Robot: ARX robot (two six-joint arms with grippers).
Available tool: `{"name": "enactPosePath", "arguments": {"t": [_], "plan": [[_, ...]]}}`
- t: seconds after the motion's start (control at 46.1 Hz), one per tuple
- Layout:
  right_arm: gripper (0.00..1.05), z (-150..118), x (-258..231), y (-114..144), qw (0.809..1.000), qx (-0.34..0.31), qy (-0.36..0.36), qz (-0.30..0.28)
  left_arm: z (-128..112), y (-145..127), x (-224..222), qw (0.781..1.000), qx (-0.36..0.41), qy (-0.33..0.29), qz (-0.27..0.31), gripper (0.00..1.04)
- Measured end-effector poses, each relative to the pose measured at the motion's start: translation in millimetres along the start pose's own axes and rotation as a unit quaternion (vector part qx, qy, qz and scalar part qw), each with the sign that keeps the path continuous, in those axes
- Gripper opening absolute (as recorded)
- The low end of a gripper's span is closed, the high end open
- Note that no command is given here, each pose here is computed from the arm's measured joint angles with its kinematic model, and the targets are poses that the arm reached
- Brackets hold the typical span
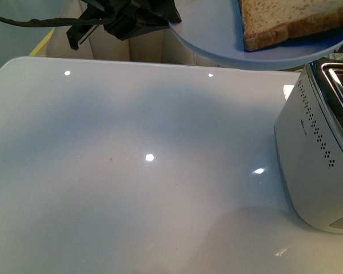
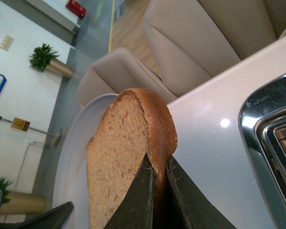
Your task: Left arm holds plate, right arm toasts bread
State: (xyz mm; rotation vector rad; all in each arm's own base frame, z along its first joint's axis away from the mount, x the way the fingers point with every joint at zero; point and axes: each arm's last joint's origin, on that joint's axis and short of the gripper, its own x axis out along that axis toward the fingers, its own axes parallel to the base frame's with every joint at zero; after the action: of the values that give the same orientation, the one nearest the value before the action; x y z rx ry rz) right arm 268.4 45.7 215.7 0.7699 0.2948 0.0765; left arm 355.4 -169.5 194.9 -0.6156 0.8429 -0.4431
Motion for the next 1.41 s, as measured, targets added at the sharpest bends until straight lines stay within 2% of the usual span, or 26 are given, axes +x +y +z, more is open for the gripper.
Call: {"name": "enactPosePath", "arguments": {"t": [0.217,0.412,0.477,0.629,0.694,0.781,1.107,1.411], "plan": [[0.03,37.3,-21.7,28.1,0.997,-0.010,-0.058,0.043,0.0,0.0,0.0,1.000,-0.002,0.000,0.000,0.03],[0.03,78.4,-55.8,55.8,0.987,-0.078,-0.135,0.050,0.0,0.0,0.0,1.000,-0.002,0.000,0.000,0.03],[0.03,85.5,-64.0,58.3,0.983,-0.102,-0.152,0.035,0.0,0.0,0.0,1.000,-0.002,0.000,0.000,0.03],[0.03,97.2,-82.2,51.9,0.956,-0.217,-0.184,-0.067,0.0,0.0,0.0,1.000,-0.002,0.000,0.000,0.03],[0.03,94.0,-82.9,46.1,0.941,-0.265,-0.180,-0.108,0.0,0.0,0.0,1.000,-0.002,0.000,0.000,0.03],[0.03,78.7,-77.7,34.7,0.931,-0.307,-0.149,-0.134,0.0,0.0,0.0,1.000,-0.002,0.000,0.000,0.03],[0.03,32.6,-55.1,4.2,0.911,-0.359,-0.078,-0.186,-0.1,-0.1,0.0,1.000,-0.002,0.000,0.000,0.03],[0.03,10.0,-24.3,-11.0,0.886,-0.412,-0.042,-0.210,0.0,0.0,0.0,1.000,-0.002,0.000,0.000,0.03]]}}
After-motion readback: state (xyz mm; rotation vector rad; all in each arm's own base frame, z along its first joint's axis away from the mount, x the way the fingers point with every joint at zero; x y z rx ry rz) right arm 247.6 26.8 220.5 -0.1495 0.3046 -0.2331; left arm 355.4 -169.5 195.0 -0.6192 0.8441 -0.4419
